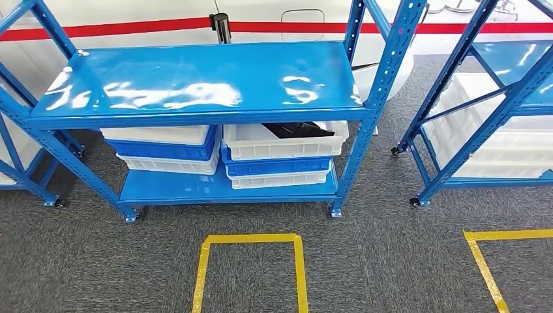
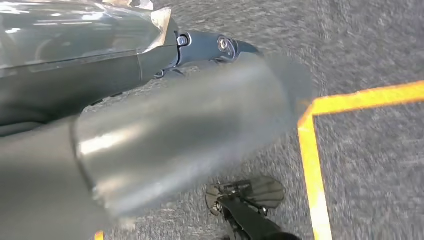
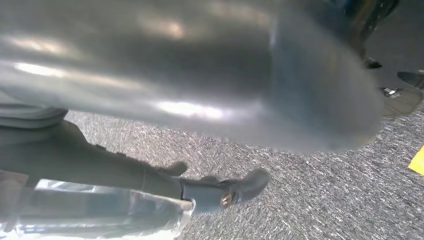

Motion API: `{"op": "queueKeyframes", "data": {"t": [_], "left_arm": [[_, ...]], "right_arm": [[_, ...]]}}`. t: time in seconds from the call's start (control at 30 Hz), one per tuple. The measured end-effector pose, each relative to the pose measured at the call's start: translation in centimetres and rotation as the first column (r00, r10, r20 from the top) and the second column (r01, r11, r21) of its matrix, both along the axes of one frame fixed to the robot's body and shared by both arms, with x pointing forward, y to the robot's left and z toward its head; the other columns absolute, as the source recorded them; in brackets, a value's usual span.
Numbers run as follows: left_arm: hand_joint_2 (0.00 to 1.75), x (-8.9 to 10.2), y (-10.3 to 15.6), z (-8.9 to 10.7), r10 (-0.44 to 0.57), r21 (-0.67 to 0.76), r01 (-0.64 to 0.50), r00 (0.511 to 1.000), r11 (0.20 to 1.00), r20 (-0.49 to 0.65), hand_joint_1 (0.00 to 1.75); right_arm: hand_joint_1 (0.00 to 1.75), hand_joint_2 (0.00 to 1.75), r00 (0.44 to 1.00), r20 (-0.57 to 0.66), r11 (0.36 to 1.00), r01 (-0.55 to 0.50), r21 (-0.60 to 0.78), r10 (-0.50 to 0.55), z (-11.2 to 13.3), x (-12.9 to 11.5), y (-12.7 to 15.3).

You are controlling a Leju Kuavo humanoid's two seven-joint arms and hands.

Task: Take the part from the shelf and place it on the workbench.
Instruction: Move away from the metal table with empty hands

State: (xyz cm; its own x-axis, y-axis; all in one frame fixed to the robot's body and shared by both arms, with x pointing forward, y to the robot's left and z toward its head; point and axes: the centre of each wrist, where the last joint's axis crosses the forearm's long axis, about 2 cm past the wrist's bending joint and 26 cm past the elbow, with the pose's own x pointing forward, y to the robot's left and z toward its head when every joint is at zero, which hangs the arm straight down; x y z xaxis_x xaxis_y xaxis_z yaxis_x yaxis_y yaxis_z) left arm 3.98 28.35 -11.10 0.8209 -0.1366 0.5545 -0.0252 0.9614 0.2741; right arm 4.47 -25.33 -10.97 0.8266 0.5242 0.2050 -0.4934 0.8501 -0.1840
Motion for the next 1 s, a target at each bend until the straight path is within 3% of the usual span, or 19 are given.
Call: {"op": "queueKeyframes", "data": {"t": [0.1, 0.4, 0.43, 0.53, 0.57, 1.0], "left_arm": [[1.75, 0.1, 0.0, 0.0, 0.0, 0.01, 0.0, 1.0, 1.0, 0.008, 0.0], [1.75, -0.8, 0.2, -0.1, 0.001, -0.005, -0.002, 0.998, 1.0, -0.059, 0.0], [1.31, -0.9, 0.2, -0.1, 0.005, -0.014, -0.006, 0.997, 1.0, -0.071, 0.0], [0.0, -1.3, 0.3, -0.1, 0.013, -0.039, -0.017, 0.994, 0.999, -0.106, 0.0], [0.0, -1.4, 0.4, -0.1, 0.016, -0.047, -0.021, 0.993, 0.999, -0.116, 0.0], [0.0, -2.6, 0.8, -0.1, 0.025, -0.164, -0.068, 0.967, 0.984, -0.253, 0.0]], "right_arm": [[0.0, 1.75, 1.0, -0.006, 1.0, 0.0, 0.0, 0.0, 0.0, -0.1, 0.0], [0.0, 1.75, 0.996, -0.056, 0.998, 0.064, 0.02, -0.063, -0.1, -0.6, -0.1], [0.0, 1.75, 0.995, -0.058, 0.996, 0.08, 0.027, -0.078, -0.1, -0.7, -0.2], [0.0, 0.44, 0.991, -0.061, 0.991, 0.125, 0.046, -0.122, -0.1, -0.8, -0.5], [0.0, 0.0, 0.989, -0.064, 0.989, 0.139, 0.054, -0.135, -0.1, -0.9, -0.5], [0.0, 0.0, 0.939, -0.09, 0.93, 0.341, 0.138, -0.332, -0.2, -3.2, -1.7]]}}
